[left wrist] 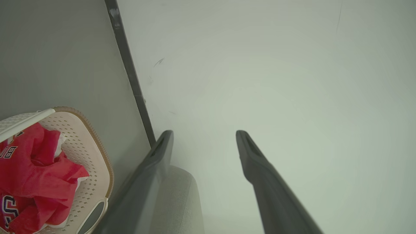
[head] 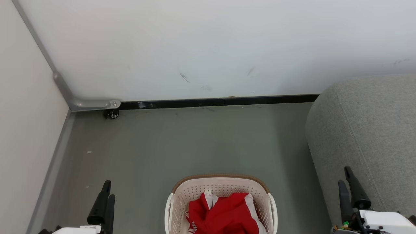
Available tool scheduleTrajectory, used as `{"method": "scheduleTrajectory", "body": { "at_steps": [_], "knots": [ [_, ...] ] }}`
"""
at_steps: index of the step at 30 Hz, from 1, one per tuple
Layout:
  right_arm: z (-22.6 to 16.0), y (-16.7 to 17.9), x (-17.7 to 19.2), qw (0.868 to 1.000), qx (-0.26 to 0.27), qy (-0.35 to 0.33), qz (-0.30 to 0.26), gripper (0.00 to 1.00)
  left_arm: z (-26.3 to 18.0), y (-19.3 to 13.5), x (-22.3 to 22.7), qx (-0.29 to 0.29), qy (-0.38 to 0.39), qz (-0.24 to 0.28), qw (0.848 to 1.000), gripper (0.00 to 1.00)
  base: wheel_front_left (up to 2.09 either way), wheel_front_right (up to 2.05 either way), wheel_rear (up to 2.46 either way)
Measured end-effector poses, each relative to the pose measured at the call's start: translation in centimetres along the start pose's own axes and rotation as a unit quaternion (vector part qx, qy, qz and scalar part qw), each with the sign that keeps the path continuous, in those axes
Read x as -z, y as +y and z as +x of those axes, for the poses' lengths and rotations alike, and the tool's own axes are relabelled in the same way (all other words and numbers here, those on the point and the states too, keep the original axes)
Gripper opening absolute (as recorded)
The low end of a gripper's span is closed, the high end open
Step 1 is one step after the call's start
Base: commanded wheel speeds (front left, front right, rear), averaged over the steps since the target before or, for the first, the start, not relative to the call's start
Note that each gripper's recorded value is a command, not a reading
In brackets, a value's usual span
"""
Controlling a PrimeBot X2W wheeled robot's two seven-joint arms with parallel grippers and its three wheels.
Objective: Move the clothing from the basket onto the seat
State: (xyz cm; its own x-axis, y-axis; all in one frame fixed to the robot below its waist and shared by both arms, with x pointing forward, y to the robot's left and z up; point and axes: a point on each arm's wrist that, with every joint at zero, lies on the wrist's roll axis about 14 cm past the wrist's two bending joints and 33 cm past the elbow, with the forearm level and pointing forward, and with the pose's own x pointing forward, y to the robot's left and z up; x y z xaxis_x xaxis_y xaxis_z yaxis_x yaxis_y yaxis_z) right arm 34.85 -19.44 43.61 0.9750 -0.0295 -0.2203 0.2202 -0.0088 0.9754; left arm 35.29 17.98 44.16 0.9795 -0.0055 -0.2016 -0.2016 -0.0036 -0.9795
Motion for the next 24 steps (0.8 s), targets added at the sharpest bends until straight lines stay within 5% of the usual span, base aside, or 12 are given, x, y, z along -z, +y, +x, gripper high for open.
{"method": "scheduleTrajectory", "body": {
  "at_steps": [24],
  "knots": [
    [0.9,0.8,1.1,0.987,-0.012,0.004,-0.16,1.0,0.6,-2.8,0.2,0.036,-0.008,0.192,0.981,1.0,0.0,0.0,0.0]
  ]
}}
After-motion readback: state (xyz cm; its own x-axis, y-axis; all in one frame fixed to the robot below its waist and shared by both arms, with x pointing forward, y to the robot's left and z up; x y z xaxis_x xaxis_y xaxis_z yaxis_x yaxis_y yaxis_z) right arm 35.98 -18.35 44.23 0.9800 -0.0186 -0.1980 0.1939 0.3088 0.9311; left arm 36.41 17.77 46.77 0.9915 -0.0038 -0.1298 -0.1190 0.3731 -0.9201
